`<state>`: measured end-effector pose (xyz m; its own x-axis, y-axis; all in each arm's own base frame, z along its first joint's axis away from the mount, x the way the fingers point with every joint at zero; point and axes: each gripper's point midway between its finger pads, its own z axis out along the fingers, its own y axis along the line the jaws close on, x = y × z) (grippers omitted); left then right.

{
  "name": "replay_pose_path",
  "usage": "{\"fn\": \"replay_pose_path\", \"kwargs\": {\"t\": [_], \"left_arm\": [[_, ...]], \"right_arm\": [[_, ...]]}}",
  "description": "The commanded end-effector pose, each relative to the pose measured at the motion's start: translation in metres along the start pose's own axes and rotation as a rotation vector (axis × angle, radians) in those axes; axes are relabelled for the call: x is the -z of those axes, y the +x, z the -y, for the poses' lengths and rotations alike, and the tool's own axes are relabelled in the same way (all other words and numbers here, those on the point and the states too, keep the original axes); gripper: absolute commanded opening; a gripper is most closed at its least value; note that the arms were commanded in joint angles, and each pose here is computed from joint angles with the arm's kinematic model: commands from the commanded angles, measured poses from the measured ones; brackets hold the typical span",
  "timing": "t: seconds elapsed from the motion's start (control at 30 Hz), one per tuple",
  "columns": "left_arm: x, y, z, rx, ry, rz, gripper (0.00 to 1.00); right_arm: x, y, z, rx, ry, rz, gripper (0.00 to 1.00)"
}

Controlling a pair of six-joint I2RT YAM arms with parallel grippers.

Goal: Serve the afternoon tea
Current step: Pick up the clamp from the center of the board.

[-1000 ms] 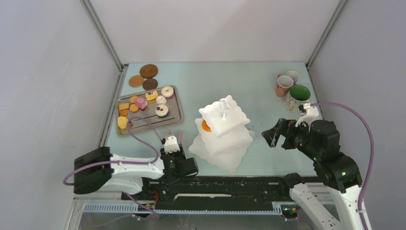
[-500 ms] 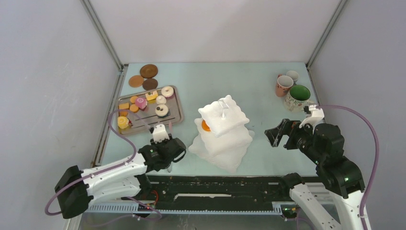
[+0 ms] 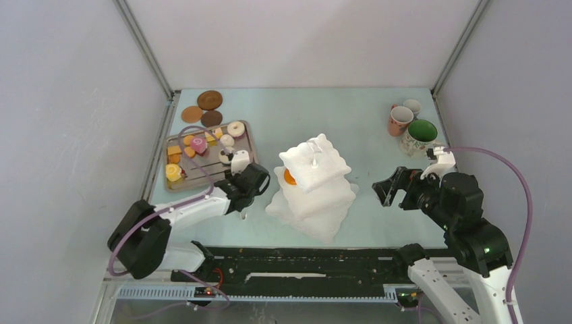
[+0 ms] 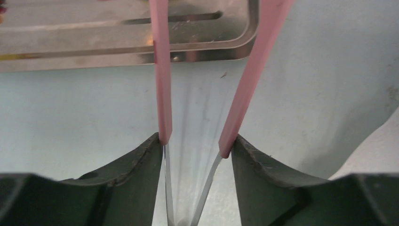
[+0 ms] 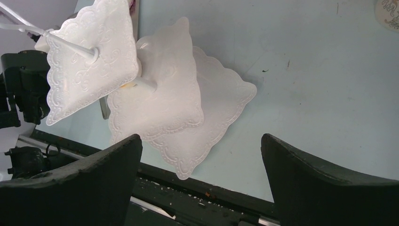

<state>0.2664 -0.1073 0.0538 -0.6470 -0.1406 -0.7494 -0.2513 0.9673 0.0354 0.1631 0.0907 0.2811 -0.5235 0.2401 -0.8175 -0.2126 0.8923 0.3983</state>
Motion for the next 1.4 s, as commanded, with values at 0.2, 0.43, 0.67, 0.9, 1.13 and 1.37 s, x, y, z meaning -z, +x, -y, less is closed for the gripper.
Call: {"fn": "replay_pose_path", "kwargs": {"t": [0.2, 0.43, 0.67, 0.9, 1.13, 1.37], "left_arm": [[-0.022, -0.015, 0.02, 0.038, 0.042, 0.034, 0.74], [-0.02, -0.006, 0.018, 0.062, 0.059, 0.029, 0.89], [-0.011, 0.014, 0.013, 0.049, 0.066, 0.107, 0.93], [-0.014, 0.023, 0.019, 0.041, 0.059, 0.23, 0.86], [-0.027, 0.052, 0.01, 0.032, 0.022, 0.231, 0.7], [-0.026, 0.058, 0.006, -0.009, 0.003, 0.225, 0.55]], "right_arm": [[-0.011, -0.001, 0.001, 0.014, 0.0, -0.011, 1.0], [-0.012, 0.004, 0.001, 0.017, -0.003, -0.029, 1.0], [-0.018, 0.01, -0.001, -0.019, -0.021, -0.041, 1.0], [-0.021, 0.025, 0.005, -0.025, 0.0, -0.092, 1.0], [-0.024, 0.028, 0.007, -0.018, 0.004, -0.114, 1.0], [-0.029, 0.026, 0.0, -0.021, -0.025, -0.12, 1.0]]}}
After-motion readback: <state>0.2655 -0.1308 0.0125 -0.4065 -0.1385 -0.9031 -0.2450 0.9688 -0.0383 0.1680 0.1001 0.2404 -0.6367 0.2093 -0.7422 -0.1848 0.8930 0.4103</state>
